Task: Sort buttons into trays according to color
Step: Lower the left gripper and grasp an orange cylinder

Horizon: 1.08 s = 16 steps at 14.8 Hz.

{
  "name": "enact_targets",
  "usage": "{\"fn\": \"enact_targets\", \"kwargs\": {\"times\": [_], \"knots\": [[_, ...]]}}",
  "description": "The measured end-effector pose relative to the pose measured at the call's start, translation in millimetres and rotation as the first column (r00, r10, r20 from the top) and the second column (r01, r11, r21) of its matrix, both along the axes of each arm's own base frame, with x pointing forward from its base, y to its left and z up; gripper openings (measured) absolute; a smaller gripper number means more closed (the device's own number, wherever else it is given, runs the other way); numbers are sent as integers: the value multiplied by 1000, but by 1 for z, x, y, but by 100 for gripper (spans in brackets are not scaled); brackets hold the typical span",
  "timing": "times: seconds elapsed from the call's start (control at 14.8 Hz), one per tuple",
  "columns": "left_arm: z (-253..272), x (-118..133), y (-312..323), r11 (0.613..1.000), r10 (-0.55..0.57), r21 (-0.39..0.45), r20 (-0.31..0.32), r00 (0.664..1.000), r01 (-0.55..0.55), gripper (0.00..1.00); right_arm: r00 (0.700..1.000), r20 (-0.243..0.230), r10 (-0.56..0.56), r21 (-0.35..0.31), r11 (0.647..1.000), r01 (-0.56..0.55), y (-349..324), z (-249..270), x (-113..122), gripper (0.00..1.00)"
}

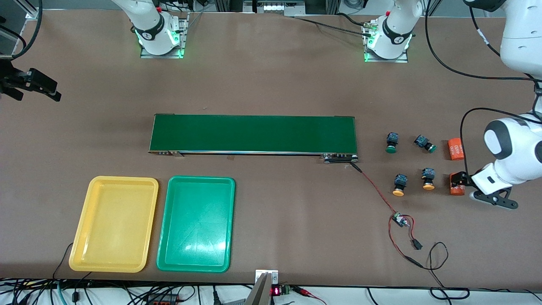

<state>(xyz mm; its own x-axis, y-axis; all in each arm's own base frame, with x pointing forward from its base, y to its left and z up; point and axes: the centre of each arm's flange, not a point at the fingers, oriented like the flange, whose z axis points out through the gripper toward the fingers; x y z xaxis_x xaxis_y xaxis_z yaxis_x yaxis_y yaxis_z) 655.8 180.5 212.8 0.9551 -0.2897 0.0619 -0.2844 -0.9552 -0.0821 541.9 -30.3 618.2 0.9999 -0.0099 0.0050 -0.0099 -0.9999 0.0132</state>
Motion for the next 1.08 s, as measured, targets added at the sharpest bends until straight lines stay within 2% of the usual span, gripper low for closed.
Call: {"fn": "enact_targets", "kwargs": {"times": [0.14,0.41,0.47,0.68,0.88,1.08], "knots": [[-22,-9,3,1000,2,0,18,1000,-2,97,1000,0,0,0,1000,0,0,0,0,100],[-37,-17,8,1000,6,-4,6,1000,-6,56,1000,0,0,0,1000,0,0,0,0,100],[-34,-16,7,1000,0,-5,8,1000,0,49,1000,1,0,0,1000,0,0,0,0,100],[0,-7,-8,999,-28,-19,-26,999,28,49,1000,1,0,0,1000,0,0,0,0,100],[66,4,-52,990,-134,-45,-50,990,132,49,1000,1,0,0,1000,0,0,0,0,100],[114,1,-116,958,-281,-107,-143,949,268,49,1000,1,0,0,1000,0,0,0,0,100]]}}
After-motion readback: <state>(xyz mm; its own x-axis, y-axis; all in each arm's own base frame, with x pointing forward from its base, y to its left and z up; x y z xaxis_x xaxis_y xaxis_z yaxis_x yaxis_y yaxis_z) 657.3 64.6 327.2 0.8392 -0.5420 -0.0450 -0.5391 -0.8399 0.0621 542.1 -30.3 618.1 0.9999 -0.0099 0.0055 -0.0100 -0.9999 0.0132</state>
